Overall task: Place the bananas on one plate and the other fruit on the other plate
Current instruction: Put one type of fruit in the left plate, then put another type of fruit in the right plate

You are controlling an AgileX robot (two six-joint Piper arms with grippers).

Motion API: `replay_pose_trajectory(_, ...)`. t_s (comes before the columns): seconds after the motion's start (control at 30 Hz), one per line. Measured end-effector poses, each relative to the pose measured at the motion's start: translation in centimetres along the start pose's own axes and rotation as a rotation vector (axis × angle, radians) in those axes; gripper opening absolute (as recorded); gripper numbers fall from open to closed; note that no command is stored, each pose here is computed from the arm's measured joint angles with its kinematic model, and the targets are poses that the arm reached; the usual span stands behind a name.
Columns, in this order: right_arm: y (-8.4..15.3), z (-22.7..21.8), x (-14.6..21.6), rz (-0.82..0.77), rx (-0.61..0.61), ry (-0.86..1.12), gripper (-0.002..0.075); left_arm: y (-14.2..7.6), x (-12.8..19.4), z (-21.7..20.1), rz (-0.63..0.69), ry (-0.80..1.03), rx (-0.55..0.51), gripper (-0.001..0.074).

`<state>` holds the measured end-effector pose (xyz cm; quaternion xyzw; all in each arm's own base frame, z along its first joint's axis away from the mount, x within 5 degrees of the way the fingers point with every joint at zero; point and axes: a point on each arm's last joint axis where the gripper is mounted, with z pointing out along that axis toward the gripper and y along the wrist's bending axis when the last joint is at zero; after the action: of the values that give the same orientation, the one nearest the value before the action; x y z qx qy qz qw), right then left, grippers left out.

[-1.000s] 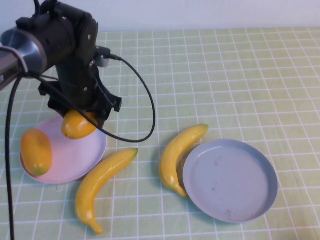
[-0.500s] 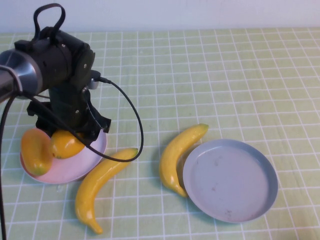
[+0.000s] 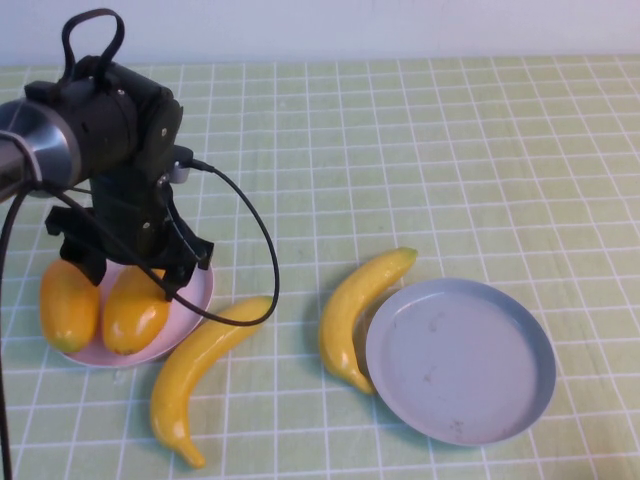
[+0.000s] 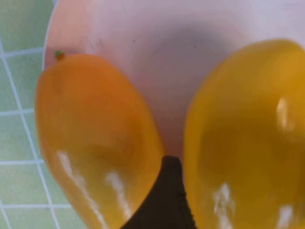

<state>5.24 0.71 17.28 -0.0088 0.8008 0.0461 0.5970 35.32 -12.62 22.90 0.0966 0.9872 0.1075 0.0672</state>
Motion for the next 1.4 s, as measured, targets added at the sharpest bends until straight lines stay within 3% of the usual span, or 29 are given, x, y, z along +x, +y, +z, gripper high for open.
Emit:
replay_pose_trajectory(0.13,0.0,0.0,0.0,0.0,0.0,0.0,-0.0015,0.1,0.2,0.0,0.017,0.018,-0.006,0.0566)
replay_pose_trajectory(0.2,0.0,0.0,0.0,0.0,0.0,0.0,-0.0015,0.1,0.2,-0.1,0.034,0.021,-0.006,0.0507)
replay_pose_trajectory(0.3,0.0,0.0,0.0,0.0,0.0,0.002,-0.0015,0.3,0.5,-1.2,0.047,-0.007,-0.001,0.0352)
replay_pose_trajectory(0.4,0.0,0.0,0.0,0.0,0.0,0.002,-0.0015,0.4,1.2,-4.1,0.068,-0.084,0.014,0.0125)
replay_pose_trajectory(0.5,0.0,0.0,0.0,0.0,0.0,0.002,-0.0015,0.2,2.2,-7.1,0.09,-0.182,0.037,0.0036)
replay_pose_trajectory(0.77,0.0,0.0,0.0,0.0,0.0,0.002,-0.0015,-1.3,7.5,-16.4,0.179,-0.464,0.161,-0.0001)
replay_pose_trajectory(0.9,0.0,0.0,0.0,0.0,0.0,0.002,-0.0015,-1.6,10.8,-18.9,0.225,-0.616,0.241,-0.0001)
replay_pose_trajectory(1.17,0.0,0.0,0.0,0.0,0.0,0.002,-0.0015,0.6,18.0,-16.3,0.194,-0.786,0.349,-0.0002)
replay_pose_trajectory(1.4,0.0,0.0,0.0,0.0,0.0,0.002,-0.0015,2.4,21.9,-13.5,0.188,-0.806,0.317,-0.0002)
